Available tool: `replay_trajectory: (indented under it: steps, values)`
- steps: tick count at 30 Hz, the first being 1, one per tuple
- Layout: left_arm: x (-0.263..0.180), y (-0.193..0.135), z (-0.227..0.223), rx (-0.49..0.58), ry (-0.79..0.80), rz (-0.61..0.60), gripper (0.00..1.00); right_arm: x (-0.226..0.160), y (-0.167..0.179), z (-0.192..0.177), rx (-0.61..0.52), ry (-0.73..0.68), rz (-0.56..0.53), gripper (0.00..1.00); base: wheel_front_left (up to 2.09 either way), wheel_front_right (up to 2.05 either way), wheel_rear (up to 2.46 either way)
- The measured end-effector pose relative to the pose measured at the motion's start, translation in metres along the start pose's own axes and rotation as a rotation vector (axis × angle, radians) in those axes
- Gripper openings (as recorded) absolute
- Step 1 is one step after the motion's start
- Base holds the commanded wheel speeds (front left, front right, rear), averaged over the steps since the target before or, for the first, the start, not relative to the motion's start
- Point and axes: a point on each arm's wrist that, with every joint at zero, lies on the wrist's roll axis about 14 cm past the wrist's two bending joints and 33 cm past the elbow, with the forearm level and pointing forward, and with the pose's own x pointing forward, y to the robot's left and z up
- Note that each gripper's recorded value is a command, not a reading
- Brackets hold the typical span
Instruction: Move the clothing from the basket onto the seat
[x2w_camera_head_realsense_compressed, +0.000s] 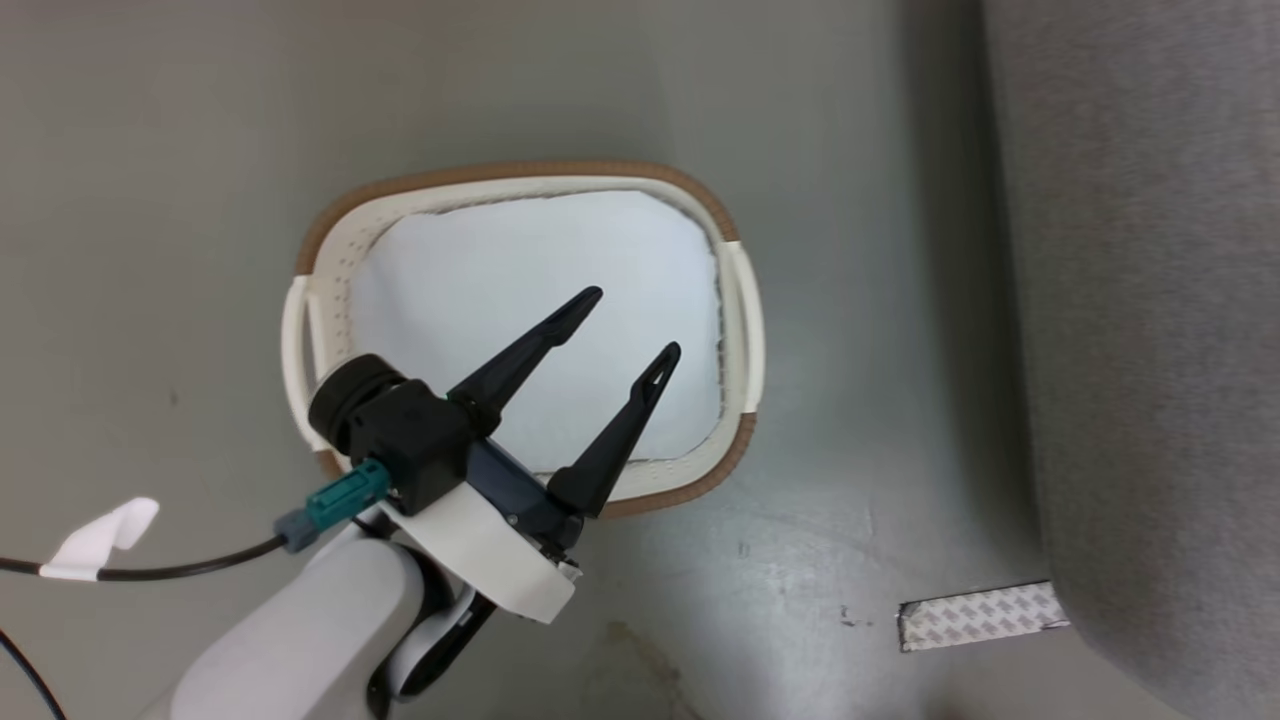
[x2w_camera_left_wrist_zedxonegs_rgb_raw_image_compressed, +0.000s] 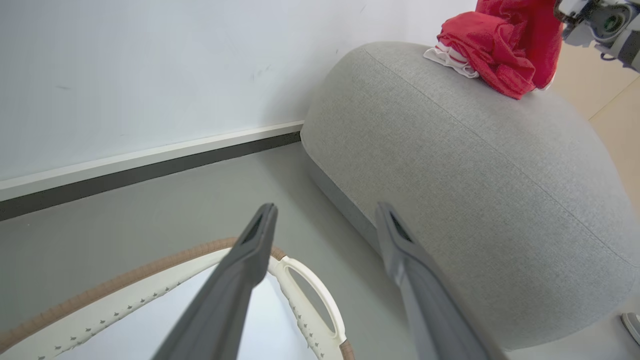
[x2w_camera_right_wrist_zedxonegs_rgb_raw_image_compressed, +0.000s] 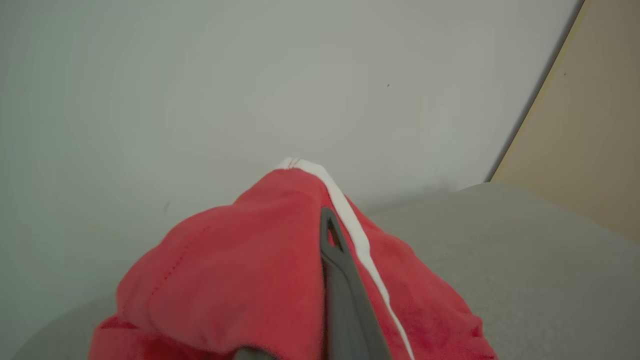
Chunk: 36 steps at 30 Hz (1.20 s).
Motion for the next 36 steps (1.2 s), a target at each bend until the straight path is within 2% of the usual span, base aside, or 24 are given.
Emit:
replay_trajectory:
  steps: [2, 5, 6, 8, 9, 10, 15, 21, 28, 36]
  values:
    - [-0.004, 0.006, -0.007, -0.007, 0.016, 0.022, 1.0, -0.011, 0.011, -0.048, 0.014, 0.084, 0.0, 0.0, 0.0, 0.0, 0.0]
    - [-0.01, 0.016, -0.01, 0.002, 0.027, 0.056, 1.0, -0.024, 0.029, -0.081, 0.031, 0.132, 0.016, 0.0, 0.0, 0.0, 0.0]
    - [-0.011, 0.019, -0.009, 0.009, 0.024, 0.065, 1.0, -0.028, 0.032, -0.086, 0.038, 0.139, 0.02, 0.1, 0.0, 0.0, 0.0]
    - [-0.013, 0.019, -0.004, 0.02, 0.018, 0.074, 1.0, -0.037, 0.034, -0.091, 0.031, 0.147, 0.032, 0.48, 0.0, 0.0, 0.0]
    - [-0.013, 0.019, -0.001, 0.025, 0.012, 0.077, 1.0, -0.042, 0.035, -0.091, 0.03, 0.148, 0.04, 0.89, 0.0, 0.0, 0.0]
    - [-0.013, 0.017, 0.003, 0.029, 0.006, 0.08, 1.0, -0.047, 0.038, -0.091, 0.019, 0.151, 0.058, 1.0, 0.0, 0.0, 0.0]
    - [-0.02, 0.009, 0.021, 0.029, -0.031, 0.116, 1.0, -0.077, 0.05, -0.077, -0.023, 0.128, 0.149, 1.0, 0.0, 0.0, 0.0]
    - [-0.038, -0.003, 0.041, 0.045, -0.058, 0.165, 1.0, -0.12, 0.05, -0.044, -0.043, 0.062, 0.225, 1.0, 0.0, 0.0, 0.0]
    - [-0.069, -0.007, 0.088, 0.085, -0.186, 0.307, 1.0, -0.18, 0.05, 0.012, -0.023, -0.081, 0.309, 1.0, 0.0, 0.0, 0.0]
    - [-0.136, -0.006, 0.1, 0.148, -0.235, 0.499, 1.0, -0.262, 0.064, 0.023, 0.051, -0.095, 0.425, 1.0, 0.0, 0.0, 0.0]
